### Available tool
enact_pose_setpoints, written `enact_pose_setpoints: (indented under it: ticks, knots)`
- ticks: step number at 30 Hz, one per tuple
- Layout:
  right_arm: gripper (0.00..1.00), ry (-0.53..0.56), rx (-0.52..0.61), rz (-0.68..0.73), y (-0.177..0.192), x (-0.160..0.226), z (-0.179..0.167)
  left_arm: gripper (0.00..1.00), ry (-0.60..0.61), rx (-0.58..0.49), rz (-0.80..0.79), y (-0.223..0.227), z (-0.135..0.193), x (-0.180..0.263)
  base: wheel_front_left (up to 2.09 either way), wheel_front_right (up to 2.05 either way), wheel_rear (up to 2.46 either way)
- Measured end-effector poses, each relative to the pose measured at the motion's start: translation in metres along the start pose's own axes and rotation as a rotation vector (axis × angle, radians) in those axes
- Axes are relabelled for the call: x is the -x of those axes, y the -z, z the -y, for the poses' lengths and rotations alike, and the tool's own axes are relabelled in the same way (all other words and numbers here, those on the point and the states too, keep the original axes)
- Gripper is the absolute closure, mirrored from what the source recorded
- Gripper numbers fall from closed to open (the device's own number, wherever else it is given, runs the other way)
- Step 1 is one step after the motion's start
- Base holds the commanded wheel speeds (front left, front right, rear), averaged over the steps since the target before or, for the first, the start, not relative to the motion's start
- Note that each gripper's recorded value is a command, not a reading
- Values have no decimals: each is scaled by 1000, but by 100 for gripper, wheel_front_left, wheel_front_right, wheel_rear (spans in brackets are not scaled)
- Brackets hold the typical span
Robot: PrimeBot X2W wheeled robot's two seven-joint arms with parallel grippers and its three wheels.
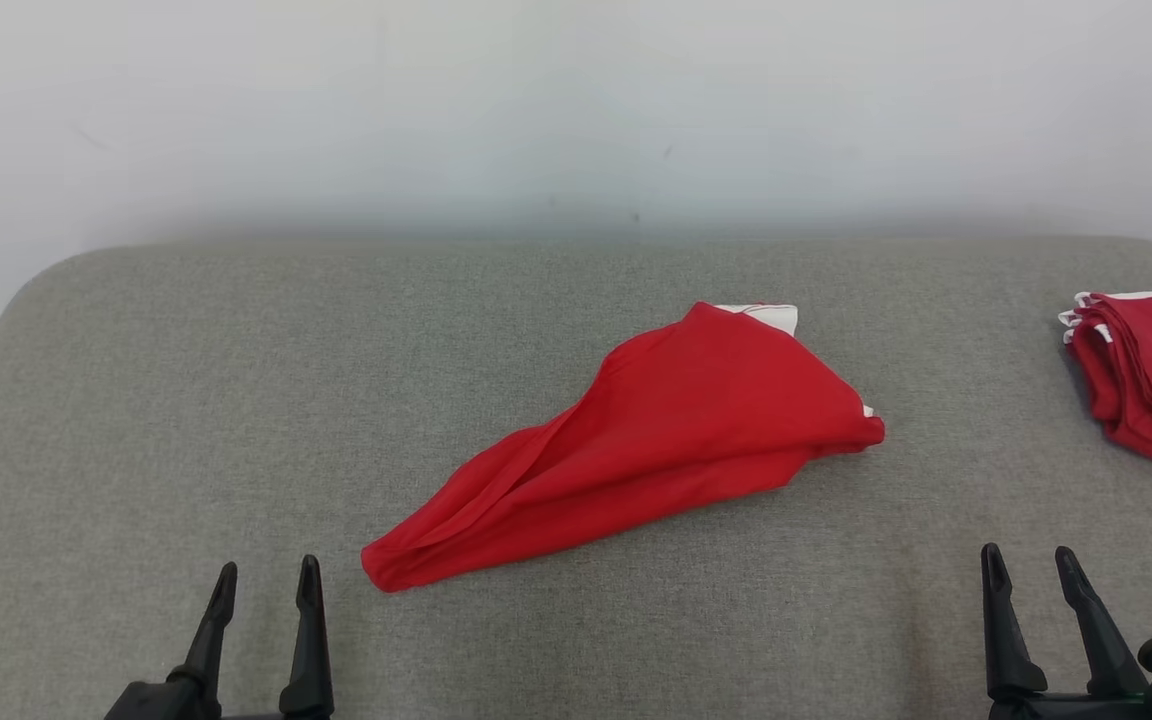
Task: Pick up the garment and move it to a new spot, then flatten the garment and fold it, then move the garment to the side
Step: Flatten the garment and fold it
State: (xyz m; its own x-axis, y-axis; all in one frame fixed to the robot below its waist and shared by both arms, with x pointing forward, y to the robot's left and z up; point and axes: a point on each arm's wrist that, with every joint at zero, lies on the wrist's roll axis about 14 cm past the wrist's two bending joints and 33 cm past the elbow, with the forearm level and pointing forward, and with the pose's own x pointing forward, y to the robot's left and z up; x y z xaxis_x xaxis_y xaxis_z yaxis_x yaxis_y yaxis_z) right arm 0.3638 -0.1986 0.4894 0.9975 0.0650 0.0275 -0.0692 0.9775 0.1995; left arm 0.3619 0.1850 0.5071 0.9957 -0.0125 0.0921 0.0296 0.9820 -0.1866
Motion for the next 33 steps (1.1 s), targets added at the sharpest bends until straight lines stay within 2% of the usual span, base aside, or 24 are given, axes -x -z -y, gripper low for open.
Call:
enact_pose_setpoints:
  ticks: [12, 20, 24, 33]
  knots:
    - [0, -51, 48, -24, 0, -16, -8, 0, -6, -4, -4, 1, 0, 1, 0, 0, 0]
    - [0, -132, 151, -30, -18, -74, -14, 0, -12, 3, -16, 5, 1, -3, 0, 0, 0]
    - [0, -163, 195, -45, -25, -116, -18, 0, -26, 11, -22, 8, -1, -6, 0, 0, 0]
    - [0, -184, 219, -185, -4, -182, -26, 0, -70, 28, -42, 14, -11, -9, 0, 0, 0]
